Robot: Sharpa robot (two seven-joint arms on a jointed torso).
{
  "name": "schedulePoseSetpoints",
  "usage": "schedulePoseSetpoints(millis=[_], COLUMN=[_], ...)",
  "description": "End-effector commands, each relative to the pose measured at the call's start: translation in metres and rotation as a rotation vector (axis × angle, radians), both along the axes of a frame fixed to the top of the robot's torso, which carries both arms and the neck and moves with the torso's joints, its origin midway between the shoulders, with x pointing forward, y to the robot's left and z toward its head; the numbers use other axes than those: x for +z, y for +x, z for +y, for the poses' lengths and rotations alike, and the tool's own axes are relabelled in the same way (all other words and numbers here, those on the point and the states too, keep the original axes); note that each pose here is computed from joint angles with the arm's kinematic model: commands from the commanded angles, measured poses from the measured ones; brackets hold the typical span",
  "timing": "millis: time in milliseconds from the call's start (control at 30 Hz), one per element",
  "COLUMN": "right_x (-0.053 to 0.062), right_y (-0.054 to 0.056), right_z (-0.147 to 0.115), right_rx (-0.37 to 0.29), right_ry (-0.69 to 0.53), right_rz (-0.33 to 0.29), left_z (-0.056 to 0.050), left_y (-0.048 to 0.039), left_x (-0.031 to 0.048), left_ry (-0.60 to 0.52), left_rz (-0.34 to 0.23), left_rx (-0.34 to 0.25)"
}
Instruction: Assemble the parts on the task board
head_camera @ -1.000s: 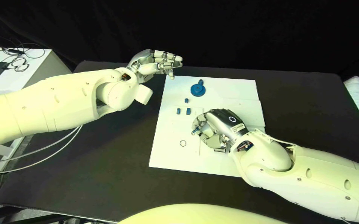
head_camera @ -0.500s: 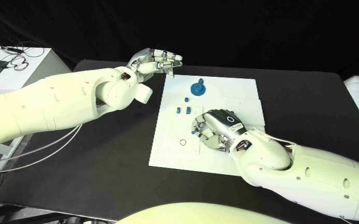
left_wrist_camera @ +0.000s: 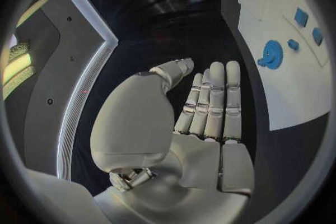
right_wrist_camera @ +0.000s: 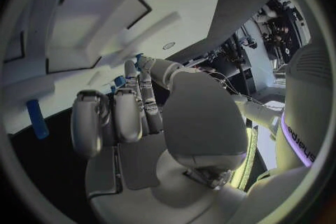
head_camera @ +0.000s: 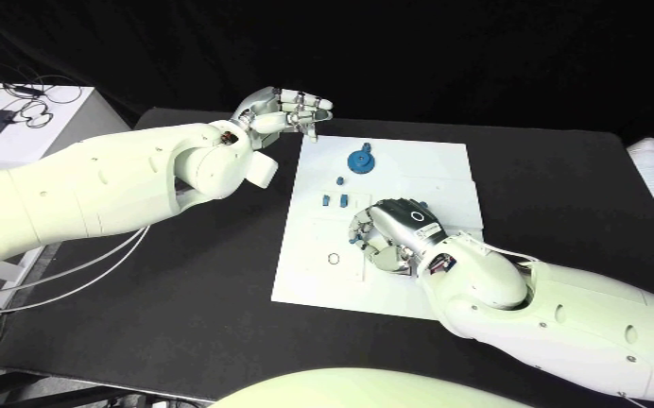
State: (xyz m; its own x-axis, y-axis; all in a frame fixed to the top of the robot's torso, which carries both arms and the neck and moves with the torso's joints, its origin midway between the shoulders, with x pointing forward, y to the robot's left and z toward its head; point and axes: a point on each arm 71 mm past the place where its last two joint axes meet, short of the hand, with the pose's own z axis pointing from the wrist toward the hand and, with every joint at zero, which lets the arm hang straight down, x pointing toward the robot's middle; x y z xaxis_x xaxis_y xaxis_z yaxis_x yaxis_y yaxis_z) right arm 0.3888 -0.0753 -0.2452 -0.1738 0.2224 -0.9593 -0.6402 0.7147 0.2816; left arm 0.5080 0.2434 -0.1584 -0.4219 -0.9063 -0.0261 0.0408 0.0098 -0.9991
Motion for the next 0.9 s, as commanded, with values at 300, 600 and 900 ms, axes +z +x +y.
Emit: schedulePoseSetpoints(millis=[300,600,900], right_x=[-0.002,-0.006,-0.006], right_y=[-0.003,-0.004,-0.007], right_z=[0.005,0.009,0.013], right_rx=[-0.007,0.002,0.037], right_ry=[-0.039,-0.089,-0.095], right_rz=[-0.014,0.008,0.021], left_z=[-0.002,-0.002,-0.002], left_y=[-0.0007,-0.0009,-0.001], left_x=[0.0011,0.0011,0.001], left_ry=[-0.011,-0.011,-0.01], left_rz=[0.0,0.002,0.004], left_rx=[-0.014,-0.015,-0.015])
